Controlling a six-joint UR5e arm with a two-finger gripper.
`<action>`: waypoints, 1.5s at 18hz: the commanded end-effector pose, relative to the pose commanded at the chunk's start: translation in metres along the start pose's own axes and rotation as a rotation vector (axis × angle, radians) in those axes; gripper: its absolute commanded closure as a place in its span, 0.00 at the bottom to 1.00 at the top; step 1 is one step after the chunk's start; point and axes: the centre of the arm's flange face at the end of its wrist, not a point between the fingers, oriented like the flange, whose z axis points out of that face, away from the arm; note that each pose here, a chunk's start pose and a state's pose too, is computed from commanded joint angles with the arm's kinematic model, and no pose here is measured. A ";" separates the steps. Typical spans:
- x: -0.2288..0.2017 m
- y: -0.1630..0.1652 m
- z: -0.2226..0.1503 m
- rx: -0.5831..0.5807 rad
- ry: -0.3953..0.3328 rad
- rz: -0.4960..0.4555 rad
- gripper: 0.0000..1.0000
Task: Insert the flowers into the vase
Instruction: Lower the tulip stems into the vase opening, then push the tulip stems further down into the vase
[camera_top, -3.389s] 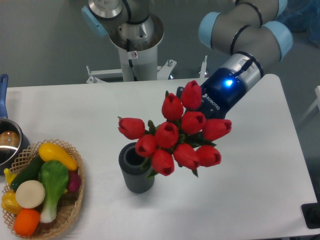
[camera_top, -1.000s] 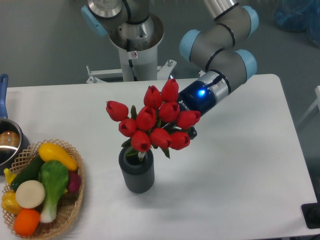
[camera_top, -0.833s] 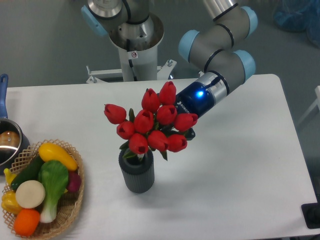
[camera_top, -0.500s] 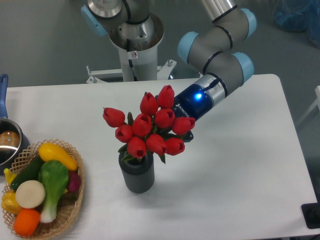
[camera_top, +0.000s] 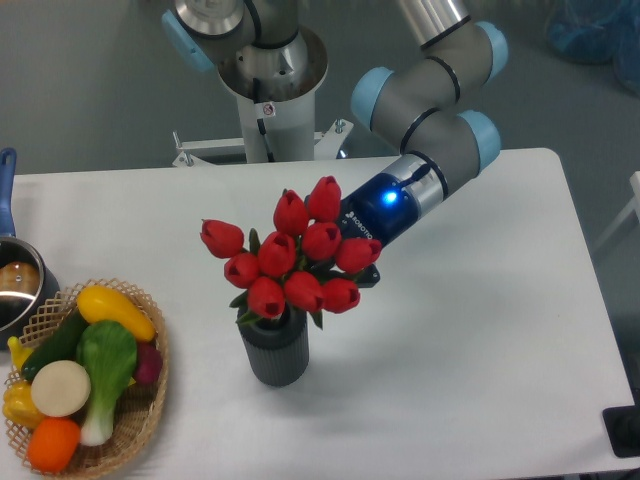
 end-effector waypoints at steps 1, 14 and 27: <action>0.000 0.001 0.000 0.000 0.000 -0.002 0.82; 0.009 0.017 0.000 -0.013 -0.003 -0.035 0.82; 0.005 0.025 -0.004 -0.041 -0.015 -0.014 0.82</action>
